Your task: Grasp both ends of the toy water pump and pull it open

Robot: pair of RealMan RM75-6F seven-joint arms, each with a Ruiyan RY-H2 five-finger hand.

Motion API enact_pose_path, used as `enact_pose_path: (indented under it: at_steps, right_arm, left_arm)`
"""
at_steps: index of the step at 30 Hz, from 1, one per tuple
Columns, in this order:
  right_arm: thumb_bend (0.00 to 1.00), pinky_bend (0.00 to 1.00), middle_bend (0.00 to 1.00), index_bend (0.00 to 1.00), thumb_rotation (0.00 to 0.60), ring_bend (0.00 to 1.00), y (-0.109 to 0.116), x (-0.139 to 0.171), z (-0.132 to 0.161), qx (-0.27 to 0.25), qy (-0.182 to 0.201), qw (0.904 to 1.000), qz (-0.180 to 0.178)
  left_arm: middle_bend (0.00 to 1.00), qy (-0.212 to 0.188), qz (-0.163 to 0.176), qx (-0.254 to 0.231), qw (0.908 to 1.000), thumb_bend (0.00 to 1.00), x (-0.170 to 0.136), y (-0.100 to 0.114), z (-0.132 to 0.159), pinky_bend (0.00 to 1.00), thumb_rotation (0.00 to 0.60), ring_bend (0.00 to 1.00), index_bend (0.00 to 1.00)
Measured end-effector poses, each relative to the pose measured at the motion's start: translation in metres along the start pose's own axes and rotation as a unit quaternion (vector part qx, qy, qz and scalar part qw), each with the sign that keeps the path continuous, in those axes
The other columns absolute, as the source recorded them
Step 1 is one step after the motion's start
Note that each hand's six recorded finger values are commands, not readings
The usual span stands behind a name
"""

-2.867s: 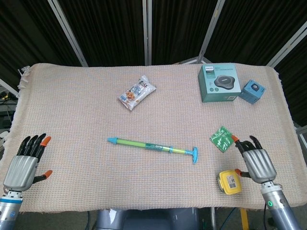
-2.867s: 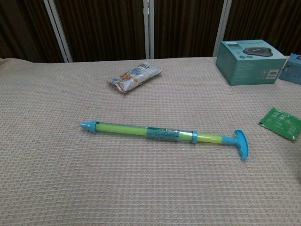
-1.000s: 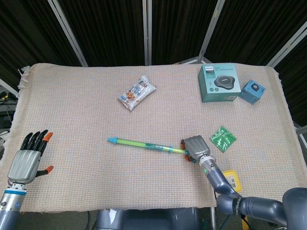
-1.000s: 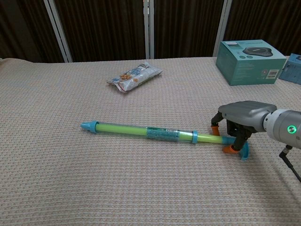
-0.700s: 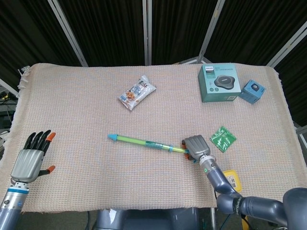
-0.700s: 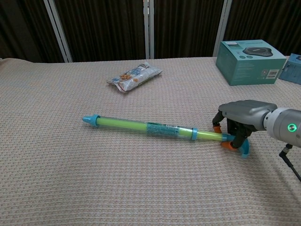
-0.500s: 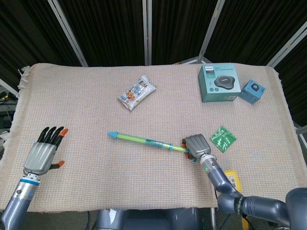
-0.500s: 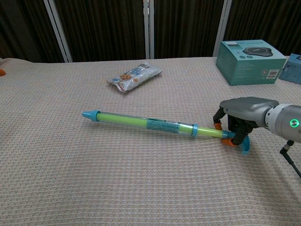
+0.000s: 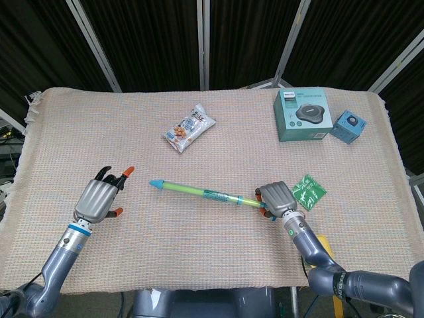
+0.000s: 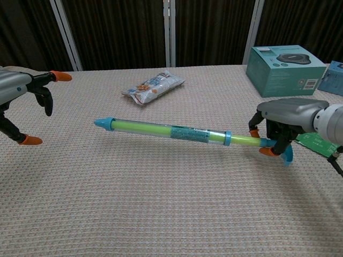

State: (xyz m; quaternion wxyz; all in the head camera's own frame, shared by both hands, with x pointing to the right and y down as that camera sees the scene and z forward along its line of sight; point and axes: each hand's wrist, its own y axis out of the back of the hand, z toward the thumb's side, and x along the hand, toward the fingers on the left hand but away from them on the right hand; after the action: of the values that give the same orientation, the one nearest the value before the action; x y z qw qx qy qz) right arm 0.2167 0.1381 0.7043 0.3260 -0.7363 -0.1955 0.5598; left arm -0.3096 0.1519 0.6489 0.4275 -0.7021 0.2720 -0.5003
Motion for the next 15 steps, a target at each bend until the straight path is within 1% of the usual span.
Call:
enact_pose_path:
  at_steps: [1,3,4,6,7,8,10,12,15]
  right_arm:
    - [0.43,1.0,1.0,0.66,0.6,1.0,0.001,0.002,0.0,0.001,0.002,1.0,-0.001]
    - [0.43,1.0,1.0,0.66,0.6,1.0,0.002,0.003,0.002,0.001,0.006,1.0,-0.002]
    - [0.43,1.0,1.0,0.66,0.6,1.0,0.003,0.004,0.003,0.0,0.008,1.0,-0.004]
    - [0.43,1.0,1.0,0.66,0.6,1.0,0.004,0.004,0.005,-0.001,0.009,0.9999,-0.005]
    - [0.43,1.0,1.0,0.66,0.6,1.0,0.005,0.004,0.006,-0.001,0.011,0.9999,-0.006]
    - [0.43,1.0,1.0,0.66,0.6,1.0,0.005,0.004,0.007,0.0,0.012,0.9999,-0.007]
    - [0.43,1.0,1.0,0.66,0.6,1.0,0.007,0.004,0.009,0.003,0.014,0.9999,-0.008]
    - [0.43,1.0,1.0,0.66,0.6,1.0,0.008,0.004,0.011,0.005,0.015,0.9998,-0.009]
    - [0.43,1.0,1.0,0.66,0.6,1.0,0.008,0.004,0.014,0.005,0.016,0.9998,-0.008]
  left_arm:
    - [0.44,-0.002,0.0,-0.002,1.0,0.0,0.002,-0.001,0.003,0.16,0.6,0.37,0.0]
    - [0.49,-0.008,0.001,-0.006,1.0,0.0,0.005,-0.002,0.008,0.25,0.6,0.43,0.0]
    - [0.54,-0.011,0.003,-0.01,0.9999,0.0,0.008,-0.002,0.012,0.34,0.6,0.48,0.0]
    - [0.65,-0.018,0.006,-0.015,0.9997,0.0,0.013,-0.003,0.018,0.57,0.6,0.6,0.02]
    - [0.73,-0.024,0.008,-0.02,0.9995,0.0,0.016,-0.003,0.023,0.74,0.6,0.69,0.04]
    - [0.79,-0.029,0.01,-0.025,0.9992,0.0,0.019,-0.002,0.028,0.86,0.6,0.75,0.06]
    - [0.88,-0.044,0.01,-0.041,0.9982,0.0,0.026,-0.003,0.042,0.99,0.6,0.84,0.09]
    - [0.92,-0.054,0.005,-0.049,0.9973,0.0,0.031,-0.004,0.052,1.0,0.6,0.87,0.09]
    - [0.93,-0.065,-0.01,-0.056,0.9963,0.0,0.039,-0.007,0.066,1.0,0.6,0.88,0.1]
